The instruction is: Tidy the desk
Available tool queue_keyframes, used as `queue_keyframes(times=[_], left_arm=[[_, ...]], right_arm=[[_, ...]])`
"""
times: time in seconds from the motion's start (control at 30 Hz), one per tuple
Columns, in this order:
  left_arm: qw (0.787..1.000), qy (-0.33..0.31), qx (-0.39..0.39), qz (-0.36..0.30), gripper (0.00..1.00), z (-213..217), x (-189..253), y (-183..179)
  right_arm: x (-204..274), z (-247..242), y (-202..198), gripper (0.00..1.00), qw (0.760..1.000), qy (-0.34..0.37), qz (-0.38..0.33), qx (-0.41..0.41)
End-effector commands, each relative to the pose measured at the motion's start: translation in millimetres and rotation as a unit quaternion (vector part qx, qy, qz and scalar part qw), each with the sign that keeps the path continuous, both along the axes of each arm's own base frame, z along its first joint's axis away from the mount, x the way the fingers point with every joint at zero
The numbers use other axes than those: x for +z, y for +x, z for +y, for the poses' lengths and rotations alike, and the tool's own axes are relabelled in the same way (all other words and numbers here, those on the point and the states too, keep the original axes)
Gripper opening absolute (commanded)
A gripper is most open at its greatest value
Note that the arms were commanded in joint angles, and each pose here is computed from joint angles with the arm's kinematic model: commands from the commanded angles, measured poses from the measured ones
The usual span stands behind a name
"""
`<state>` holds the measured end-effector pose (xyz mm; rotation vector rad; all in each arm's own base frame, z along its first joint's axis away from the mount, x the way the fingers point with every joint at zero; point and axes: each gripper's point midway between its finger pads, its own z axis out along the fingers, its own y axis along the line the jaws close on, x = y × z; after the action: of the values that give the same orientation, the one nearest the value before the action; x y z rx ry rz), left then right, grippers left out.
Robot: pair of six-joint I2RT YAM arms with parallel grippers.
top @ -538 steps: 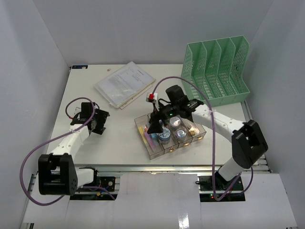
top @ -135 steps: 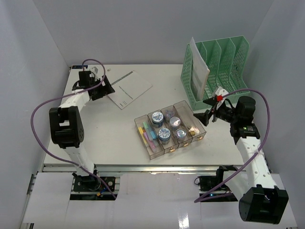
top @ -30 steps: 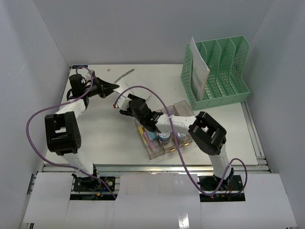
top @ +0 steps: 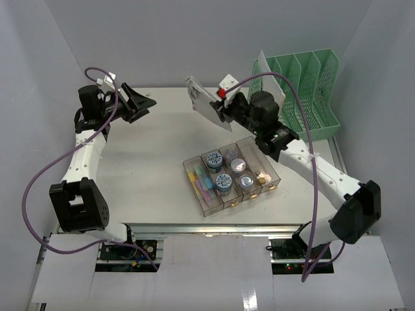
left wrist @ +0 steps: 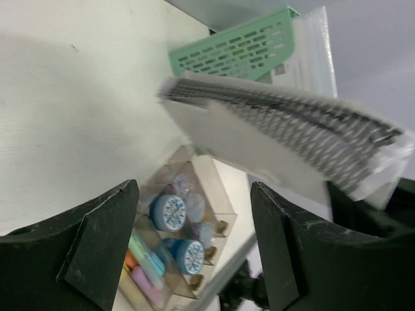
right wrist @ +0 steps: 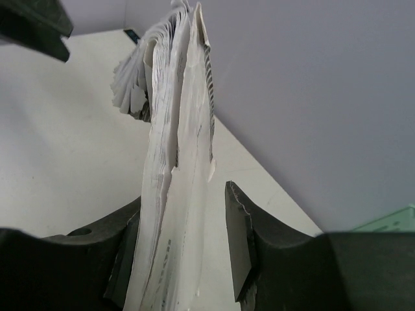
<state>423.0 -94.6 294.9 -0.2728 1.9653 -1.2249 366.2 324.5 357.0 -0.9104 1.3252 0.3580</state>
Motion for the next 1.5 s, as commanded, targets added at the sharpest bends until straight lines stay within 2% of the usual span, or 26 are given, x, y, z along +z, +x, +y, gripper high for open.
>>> queue_keyframes(times=[0.0,0.07,0.17,0.33,0.43,0.6,0.8,0.93,1.07,1.3,1.47], left_arm=[[0.993,0.109,0.029,-0.046,0.81,17.0,-21.9,-31.5],[0.987,0.144,0.032,-0.068,0.81,19.5,-30.9,-50.4],[0.983,0.167,0.025,-0.069,0.8,17.5,-68.0,-86.8],[0.978,0.193,0.031,-0.075,0.8,16.8,-116.1,-127.6],[0.975,0.201,0.028,-0.092,0.81,14.9,-109.4,-135.4],[0.976,0.199,0.021,-0.085,0.81,13.0,-112.9,-138.4],[0.976,0.2,0.021,-0.085,0.81,12.8,-112.4,-139.1],[0.976,0.2,0.02,-0.088,0.81,12.4,-111.1,-139.6],[0.976,0.197,0.015,-0.091,0.81,10.5,-110.0,-140.9],[0.976,0.196,0.011,-0.094,0.81,8.5,-109.1,-142.0],[0.977,0.193,0.007,-0.095,0.81,6.9,-108.7,-141.9]], right_arm=[[94.9,-46.1,-17.9,0.08,0.992,0.091,-0.072,-0.038],[106.3,-67.4,-17.2,0.08,0.989,0.099,-0.08,-0.072],[130.6,-98.3,-23.1,0.08,0.983,0.11,-0.106,-0.105],[179.4,-137.7,-33.4,0.08,0.97,0.134,-0.146,-0.14],[205.3,-162.6,-30.5,0.08,0.958,0.148,-0.169,-0.177],[256.8,-196.3,-34.6,0.08,0.935,0.179,-0.212,-0.221],[299.7,-230.4,-36.1,0.08,0.907,0.182,-0.263,-0.275],[296.4,-244.4,-26.8,0.08,0.897,0.155,-0.278,-0.308],[262.8,-246.8,-1.1,0.08,0.894,0.116,-0.274,-0.335],[262.7,-249.9,9.8,0.08,0.889,0.127,-0.268,-0.349],[252.4,-241.2,14.5,0.08,0.902,0.136,-0.242,-0.331]])
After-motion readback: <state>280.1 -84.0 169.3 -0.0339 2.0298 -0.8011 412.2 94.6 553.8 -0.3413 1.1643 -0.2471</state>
